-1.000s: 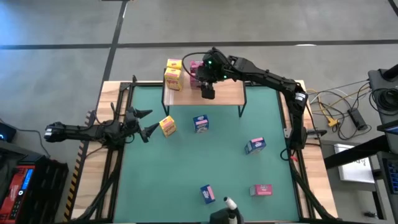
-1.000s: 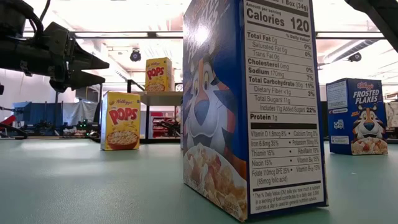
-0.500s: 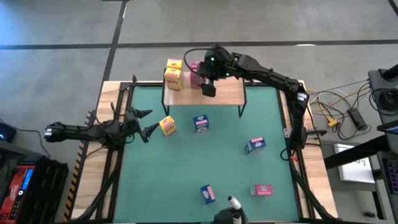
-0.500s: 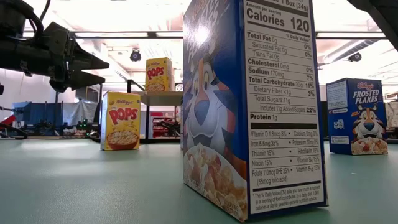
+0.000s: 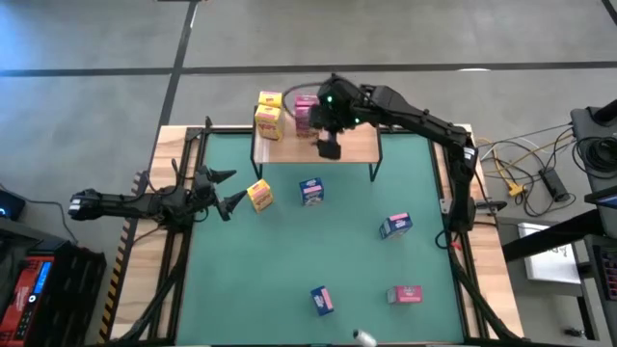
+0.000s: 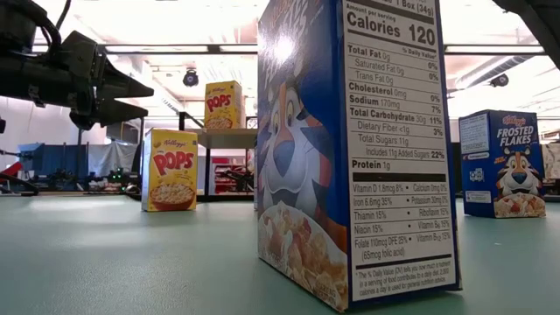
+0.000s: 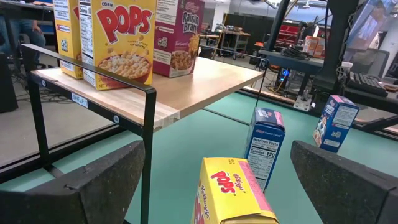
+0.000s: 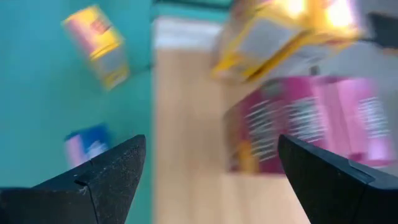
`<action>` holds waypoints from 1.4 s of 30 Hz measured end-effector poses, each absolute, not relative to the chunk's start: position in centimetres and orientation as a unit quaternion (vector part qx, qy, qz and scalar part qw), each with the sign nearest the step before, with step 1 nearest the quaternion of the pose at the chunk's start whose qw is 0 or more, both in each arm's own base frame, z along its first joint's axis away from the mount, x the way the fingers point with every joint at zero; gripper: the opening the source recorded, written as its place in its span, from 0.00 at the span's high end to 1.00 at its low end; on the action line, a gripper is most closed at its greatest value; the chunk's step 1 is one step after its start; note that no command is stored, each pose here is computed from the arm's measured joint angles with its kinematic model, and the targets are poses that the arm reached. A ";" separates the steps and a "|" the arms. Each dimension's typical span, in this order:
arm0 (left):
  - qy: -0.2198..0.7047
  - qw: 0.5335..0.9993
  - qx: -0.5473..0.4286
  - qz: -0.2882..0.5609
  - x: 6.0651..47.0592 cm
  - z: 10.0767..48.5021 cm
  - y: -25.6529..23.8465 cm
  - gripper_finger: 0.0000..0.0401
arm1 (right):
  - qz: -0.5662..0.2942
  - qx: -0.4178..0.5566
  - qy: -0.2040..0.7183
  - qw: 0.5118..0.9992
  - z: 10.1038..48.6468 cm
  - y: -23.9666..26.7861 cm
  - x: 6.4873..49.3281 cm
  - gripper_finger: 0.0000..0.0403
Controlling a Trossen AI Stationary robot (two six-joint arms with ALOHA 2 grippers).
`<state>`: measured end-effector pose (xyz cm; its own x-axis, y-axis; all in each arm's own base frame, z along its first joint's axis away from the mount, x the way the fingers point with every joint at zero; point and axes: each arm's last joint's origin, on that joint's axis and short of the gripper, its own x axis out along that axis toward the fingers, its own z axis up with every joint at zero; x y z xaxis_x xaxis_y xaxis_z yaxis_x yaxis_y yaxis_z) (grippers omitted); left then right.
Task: Stack cereal on shelf
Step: Put the top blue cereal box on the shelf
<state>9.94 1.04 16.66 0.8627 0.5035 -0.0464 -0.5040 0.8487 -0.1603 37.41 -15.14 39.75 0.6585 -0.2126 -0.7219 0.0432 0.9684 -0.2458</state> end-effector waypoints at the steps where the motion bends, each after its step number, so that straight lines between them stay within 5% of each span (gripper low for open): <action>1: 0.001 0.961 -0.084 0.262 9.9 16.7 1.0 0.04 | -0.060 -0.103 0.420 0.900 39.6 -14.5 37.4 0.12; 13: 0.001 0.961 -0.084 0.262 9.9 16.7 1.0 0.04 | 0.034 -0.097 0.517 0.850 36.3 -7.9 38.5 0.13; 42: 0.001 0.961 -0.084 0.262 9.9 16.7 1.0 0.04 | 0.086 -0.122 0.477 0.866 25.2 -8.1 41.1 0.13</action>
